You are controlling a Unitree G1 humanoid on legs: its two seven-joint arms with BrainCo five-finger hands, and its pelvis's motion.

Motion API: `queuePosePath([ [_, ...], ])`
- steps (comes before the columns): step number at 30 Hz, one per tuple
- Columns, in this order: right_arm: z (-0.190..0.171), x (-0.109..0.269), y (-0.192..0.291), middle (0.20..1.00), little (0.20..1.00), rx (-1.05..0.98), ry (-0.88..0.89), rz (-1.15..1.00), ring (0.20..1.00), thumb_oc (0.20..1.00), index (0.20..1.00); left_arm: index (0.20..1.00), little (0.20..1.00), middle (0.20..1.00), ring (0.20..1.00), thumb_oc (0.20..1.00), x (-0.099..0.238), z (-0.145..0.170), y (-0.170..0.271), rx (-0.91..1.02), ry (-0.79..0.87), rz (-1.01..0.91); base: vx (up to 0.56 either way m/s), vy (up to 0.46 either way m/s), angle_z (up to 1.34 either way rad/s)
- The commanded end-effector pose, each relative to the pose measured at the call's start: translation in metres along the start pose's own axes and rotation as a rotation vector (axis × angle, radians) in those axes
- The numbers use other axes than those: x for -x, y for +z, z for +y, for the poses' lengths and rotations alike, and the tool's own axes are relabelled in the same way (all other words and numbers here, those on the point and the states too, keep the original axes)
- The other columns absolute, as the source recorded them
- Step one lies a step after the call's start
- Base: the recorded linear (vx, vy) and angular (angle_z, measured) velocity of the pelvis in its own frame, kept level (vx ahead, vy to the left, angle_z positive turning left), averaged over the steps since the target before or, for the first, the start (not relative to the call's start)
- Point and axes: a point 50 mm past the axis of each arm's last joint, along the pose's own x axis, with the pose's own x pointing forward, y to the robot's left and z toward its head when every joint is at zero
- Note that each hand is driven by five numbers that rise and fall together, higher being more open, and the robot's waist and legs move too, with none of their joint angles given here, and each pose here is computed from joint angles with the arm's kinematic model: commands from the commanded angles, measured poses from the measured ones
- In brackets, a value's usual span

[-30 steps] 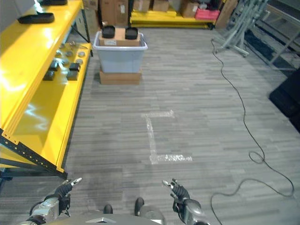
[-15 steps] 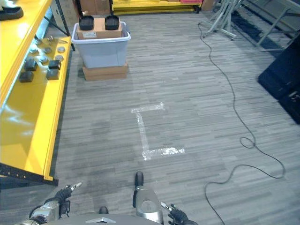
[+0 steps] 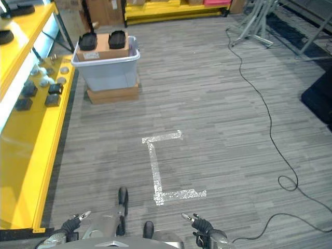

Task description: Move parts from the plastic box to the shelf.

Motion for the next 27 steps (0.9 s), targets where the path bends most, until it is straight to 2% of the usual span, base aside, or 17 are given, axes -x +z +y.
queuePosePath([
  [1,-0.009,0.004,0.003,1.000,1.000,-0.001,-0.011,-0.040,1.000,1.000,1.000,1.000,1.000,1.000,1.000,1.000,-0.001,0.002,0.009,-0.086,0.000,-0.048,0.25,0.170,-0.33],
  [8,0.008,0.001,-0.013,1.000,1.000,-0.052,0.016,0.033,1.000,1.000,1.000,1.000,1.000,1.000,1.000,1.000,-0.004,0.008,0.029,-0.160,0.018,-0.065,0.28,0.238,-0.02],
  [11,0.016,0.000,-0.019,1.000,1.000,-0.040,0.042,0.049,1.000,1.000,1.000,1.000,1.000,1.000,1.000,1.000,-0.005,0.011,0.042,-0.126,0.050,-0.099,0.31,0.119,0.21],
  [17,0.010,0.004,-0.028,1.000,1.000,-0.024,0.040,0.095,1.000,1.000,1.000,1.000,1.000,1.000,1.000,1.000,-0.006,0.013,0.059,-0.086,0.050,-0.133,0.44,-0.143,0.32],
  [27,0.002,0.003,-0.017,1.000,1.000,-0.022,-0.002,0.056,1.000,1.000,1.000,1.000,1.000,1.000,1.000,1.000,-0.006,-0.006,0.032,0.031,0.002,-0.050,0.35,-0.188,0.32],
])
